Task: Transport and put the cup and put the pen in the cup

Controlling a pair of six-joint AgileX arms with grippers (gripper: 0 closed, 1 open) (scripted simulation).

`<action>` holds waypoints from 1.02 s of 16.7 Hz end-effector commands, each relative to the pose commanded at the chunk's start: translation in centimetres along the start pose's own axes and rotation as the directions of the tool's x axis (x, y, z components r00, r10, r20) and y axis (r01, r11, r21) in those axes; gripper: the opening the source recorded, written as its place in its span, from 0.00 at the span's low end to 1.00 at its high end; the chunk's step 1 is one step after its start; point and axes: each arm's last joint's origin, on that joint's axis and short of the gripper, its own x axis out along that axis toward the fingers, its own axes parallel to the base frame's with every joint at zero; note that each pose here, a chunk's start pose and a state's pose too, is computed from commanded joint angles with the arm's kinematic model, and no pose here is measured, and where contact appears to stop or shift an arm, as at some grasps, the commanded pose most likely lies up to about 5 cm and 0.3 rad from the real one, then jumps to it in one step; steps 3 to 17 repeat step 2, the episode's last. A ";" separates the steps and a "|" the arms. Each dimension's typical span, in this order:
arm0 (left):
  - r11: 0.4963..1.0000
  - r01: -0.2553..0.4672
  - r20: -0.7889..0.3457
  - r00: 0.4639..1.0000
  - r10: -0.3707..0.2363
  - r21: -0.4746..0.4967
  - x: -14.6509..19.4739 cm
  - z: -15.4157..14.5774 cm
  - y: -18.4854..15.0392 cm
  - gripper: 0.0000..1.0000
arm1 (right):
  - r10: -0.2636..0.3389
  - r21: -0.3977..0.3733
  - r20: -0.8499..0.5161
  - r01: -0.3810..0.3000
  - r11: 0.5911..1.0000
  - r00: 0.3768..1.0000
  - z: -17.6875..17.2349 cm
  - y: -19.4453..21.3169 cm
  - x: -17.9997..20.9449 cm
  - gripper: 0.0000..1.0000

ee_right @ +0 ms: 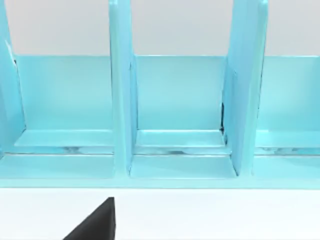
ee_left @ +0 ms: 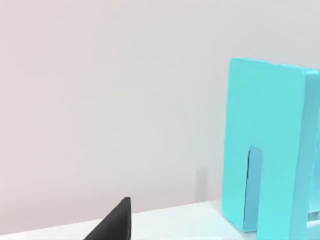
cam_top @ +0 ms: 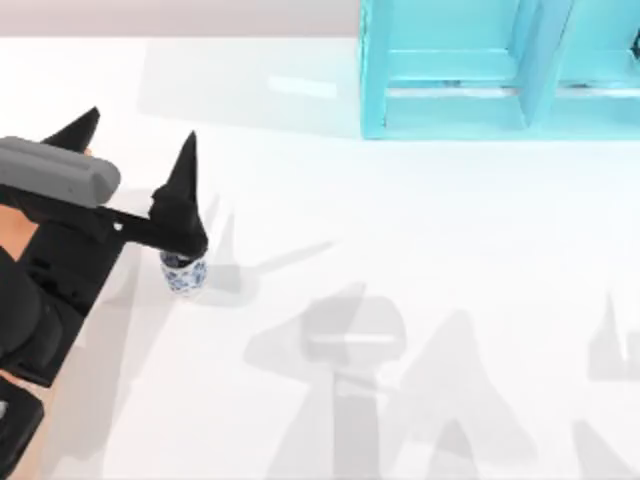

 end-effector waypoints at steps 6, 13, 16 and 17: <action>1.000 0.000 0.000 1.000 0.000 0.000 0.0 0.0 0.0 1.00 | 0.000 0.000 0.000 0.000 1.000 1.000 0.0 0.0 0.0 1.00; 1.000 0.000 0.000 1.000 0.000 0.000 0.0 0.0 0.0 1.00 | 0.000 0.000 0.000 0.000 1.000 1.000 0.0 0.0 0.0 1.00; 1.000 0.000 0.000 1.000 0.000 0.000 0.0 0.0 0.0 1.00 | 0.000 0.000 0.000 0.000 1.000 1.000 0.0 0.0 0.0 1.00; 1.000 0.000 0.000 1.000 0.000 0.000 0.0 0.0 0.0 1.00 | 0.000 0.000 0.000 0.000 1.000 1.000 0.0 0.0 0.0 1.00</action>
